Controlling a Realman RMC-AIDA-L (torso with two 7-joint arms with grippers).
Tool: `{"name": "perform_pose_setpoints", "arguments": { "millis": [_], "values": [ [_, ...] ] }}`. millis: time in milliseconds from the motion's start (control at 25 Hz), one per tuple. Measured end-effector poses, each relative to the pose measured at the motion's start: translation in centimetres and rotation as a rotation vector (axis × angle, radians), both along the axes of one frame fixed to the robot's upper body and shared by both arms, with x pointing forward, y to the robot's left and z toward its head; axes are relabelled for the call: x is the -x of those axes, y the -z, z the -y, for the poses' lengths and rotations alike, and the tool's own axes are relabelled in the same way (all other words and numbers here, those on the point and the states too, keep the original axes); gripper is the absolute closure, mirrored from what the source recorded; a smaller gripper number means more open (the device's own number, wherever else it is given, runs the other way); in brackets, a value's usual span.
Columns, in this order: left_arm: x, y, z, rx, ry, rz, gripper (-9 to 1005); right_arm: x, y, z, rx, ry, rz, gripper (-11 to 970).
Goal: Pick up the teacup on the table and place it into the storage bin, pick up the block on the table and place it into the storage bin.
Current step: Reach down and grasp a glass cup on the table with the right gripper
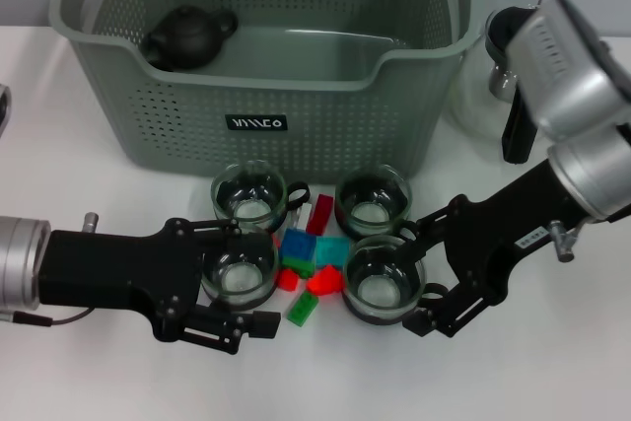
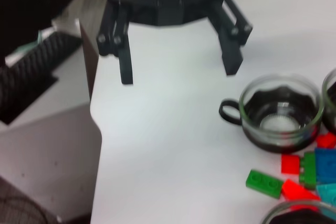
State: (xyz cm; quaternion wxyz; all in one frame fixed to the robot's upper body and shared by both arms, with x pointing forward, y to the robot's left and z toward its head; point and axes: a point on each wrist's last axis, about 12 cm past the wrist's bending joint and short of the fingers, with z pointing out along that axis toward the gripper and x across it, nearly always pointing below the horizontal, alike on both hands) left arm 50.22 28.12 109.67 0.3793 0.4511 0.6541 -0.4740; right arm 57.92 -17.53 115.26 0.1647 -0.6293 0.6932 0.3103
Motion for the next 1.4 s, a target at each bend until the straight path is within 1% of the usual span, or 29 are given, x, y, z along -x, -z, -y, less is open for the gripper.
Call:
{"name": "perform_pose_setpoints", "arguments": {
  "millis": [160,280,440,1000,1400],
  "values": [
    [0.1,0.1,0.0,0.002,-0.001,0.000,61,-0.2,0.2,-1.7,0.076,-0.026,0.021,43],
    [0.3,0.2,-0.1,0.001,-0.005,-0.004,61,-0.2,0.7,-2.7,0.120,-0.042,0.041,43],
    [0.5,0.3,-0.3,-0.001,-0.011,-0.007,61,-0.1,1.3,-3.6,0.159,-0.050,0.057,43],
    [0.5,0.4,-0.3,-0.002,-0.017,-0.008,62,0.6,3.2,-6.1,0.213,-0.079,0.098,44],
    [0.5,0.4,-0.4,-0.003,-0.019,-0.007,62,0.8,3.5,-6.8,0.239,-0.078,0.113,44]
  ]
}}
